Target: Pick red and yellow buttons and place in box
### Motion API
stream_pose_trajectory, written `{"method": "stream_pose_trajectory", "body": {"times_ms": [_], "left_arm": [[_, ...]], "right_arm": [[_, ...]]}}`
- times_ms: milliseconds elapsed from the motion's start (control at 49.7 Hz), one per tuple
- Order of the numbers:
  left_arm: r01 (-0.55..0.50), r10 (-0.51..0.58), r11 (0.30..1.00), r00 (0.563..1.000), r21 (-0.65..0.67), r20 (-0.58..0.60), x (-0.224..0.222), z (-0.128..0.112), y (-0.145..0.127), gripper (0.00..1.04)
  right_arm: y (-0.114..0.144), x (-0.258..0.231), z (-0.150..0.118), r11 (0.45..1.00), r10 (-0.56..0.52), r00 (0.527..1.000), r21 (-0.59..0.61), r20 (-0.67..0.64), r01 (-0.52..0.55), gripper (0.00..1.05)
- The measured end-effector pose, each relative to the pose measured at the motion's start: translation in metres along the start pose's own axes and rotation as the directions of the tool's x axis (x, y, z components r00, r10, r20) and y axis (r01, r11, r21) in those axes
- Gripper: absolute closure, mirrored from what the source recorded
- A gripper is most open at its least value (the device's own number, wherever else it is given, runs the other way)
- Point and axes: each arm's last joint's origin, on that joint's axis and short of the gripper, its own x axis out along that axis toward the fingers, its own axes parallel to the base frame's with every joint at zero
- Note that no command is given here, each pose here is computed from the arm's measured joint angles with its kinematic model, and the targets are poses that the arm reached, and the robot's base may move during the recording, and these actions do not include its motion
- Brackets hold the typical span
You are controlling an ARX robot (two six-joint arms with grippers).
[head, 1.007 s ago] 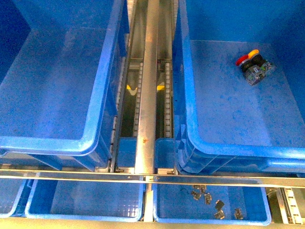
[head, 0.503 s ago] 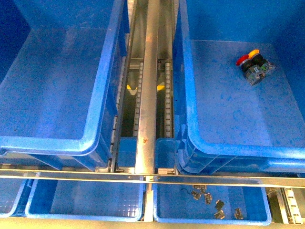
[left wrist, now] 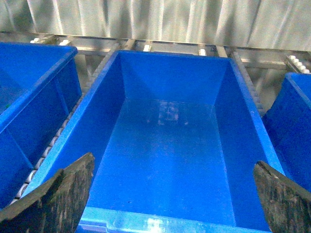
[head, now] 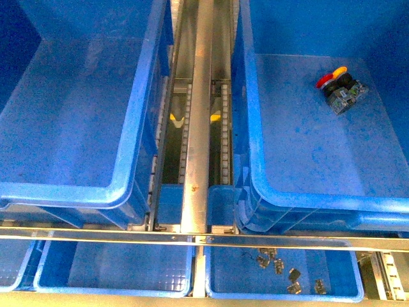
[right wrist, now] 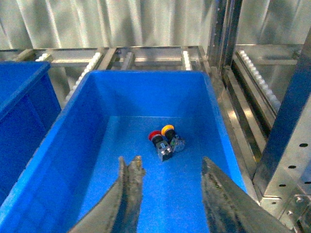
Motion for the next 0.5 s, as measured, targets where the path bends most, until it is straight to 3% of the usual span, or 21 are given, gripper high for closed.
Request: {"method": "stream_pose_trajectory", "body": {"times_ms": [342,503], "left_arm": [[0.000,0.000,1.000,1.000,0.000,0.000,0.0000,0.0000,0.0000,0.08],[0.000,0.000,1.000,1.000,0.000,0.000,0.0000,0.0000,0.0000,0.08]], "right_arm": [[0.0000,0.0000,0.0000,1.000,0.000,1.000,0.000,0.000,0.000,0.05],[0.0000,0.0000,0.0000,1.000,0.000,1.000,0.000,0.000,0.000,0.06]]}}
